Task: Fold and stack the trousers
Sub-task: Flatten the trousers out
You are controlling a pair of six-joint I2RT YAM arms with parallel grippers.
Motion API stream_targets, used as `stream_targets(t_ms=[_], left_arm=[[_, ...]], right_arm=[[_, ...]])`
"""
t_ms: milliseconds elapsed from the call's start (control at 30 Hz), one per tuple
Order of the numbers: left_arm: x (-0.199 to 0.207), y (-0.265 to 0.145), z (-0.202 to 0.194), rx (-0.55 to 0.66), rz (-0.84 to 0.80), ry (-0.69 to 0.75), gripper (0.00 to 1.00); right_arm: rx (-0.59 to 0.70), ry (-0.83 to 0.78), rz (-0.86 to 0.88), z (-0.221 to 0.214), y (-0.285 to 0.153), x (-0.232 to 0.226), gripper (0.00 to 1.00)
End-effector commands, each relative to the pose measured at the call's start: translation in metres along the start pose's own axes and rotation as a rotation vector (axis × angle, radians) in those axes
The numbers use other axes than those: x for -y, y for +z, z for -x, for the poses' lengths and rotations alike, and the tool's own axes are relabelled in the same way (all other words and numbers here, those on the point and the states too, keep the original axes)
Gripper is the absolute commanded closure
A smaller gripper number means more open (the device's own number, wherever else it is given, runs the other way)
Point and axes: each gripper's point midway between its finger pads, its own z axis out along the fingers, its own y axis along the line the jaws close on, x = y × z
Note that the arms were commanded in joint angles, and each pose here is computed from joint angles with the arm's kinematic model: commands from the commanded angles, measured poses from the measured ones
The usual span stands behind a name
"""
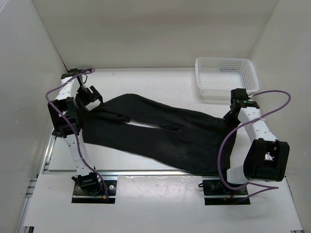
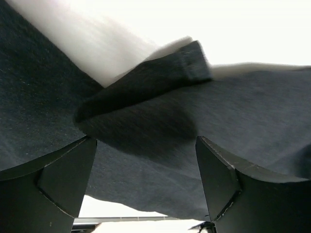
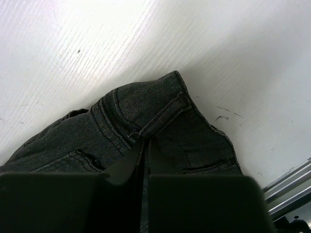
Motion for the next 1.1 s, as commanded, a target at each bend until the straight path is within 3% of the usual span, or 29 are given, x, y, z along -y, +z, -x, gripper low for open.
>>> stream_targets(t_ms=[0,33,133,200,233,267,467,600,700,800,900,967,1033,1067], left_arm=[[0.004,-0.007,0.001,0.022,-0.038,-0.010,0.07],[0.005,-0.007,0.000,0.018,-0.046,-0.010,0.09],[0.005,0.002,0.000,0.005,-0.050,-0.012,0.31],[0.010,-0.003,0.005,0.018,-0.068,-0.008,0.54],[0.012,-0.005,0.008,0.029,-0.073,-0.005,0.82],[0.015,-0.013,0.010,0.036,-0.076,-0.004,0.90],[0.036,-0.072,0.050,0.209,-0.107,0.000,0.90],[0.075,-0.151,0.082,0.413,-0.231,0.042,0.90],[0.111,-0.218,0.071,0.565,-0.364,0.135,0.90],[0.118,-0.289,0.057,0.777,-0.443,0.195,0.90],[0.098,-0.280,0.040,0.766,-0.388,0.178,0.90],[0.073,-0.238,0.037,0.697,-0.283,0.142,0.87],[0.054,-0.202,0.033,0.626,-0.222,0.114,0.28],[0.041,-0.170,0.026,0.543,-0.190,0.087,0.10]], right_arm=[[0.014,-0.002,0.036,0.009,-0.004,-0.009,1.00],[0.014,-0.002,0.036,0.009,-0.004,-0.009,1.00],[0.008,-0.002,0.042,0.008,-0.004,-0.011,1.00],[0.008,-0.002,0.042,0.008,-0.004,-0.011,1.00],[0.014,0.000,0.048,0.009,-0.007,-0.011,1.00],[0.015,0.000,0.048,0.009,-0.007,-0.011,1.00],[0.021,0.003,0.054,0.011,-0.009,-0.011,1.00],[0.022,0.011,0.050,0.011,-0.009,-0.007,1.00],[0.029,0.021,0.052,0.013,-0.010,-0.005,1.00],[0.022,0.037,0.040,0.010,-0.008,0.001,1.00],[0.008,0.032,0.027,0.004,-0.004,0.005,1.00],[0.009,0.040,0.023,0.006,-0.003,0.007,1.00],[0.009,0.040,0.023,0.004,-0.001,0.007,1.00],[0.009,0.040,0.023,0.004,-0.001,0.007,1.00]])
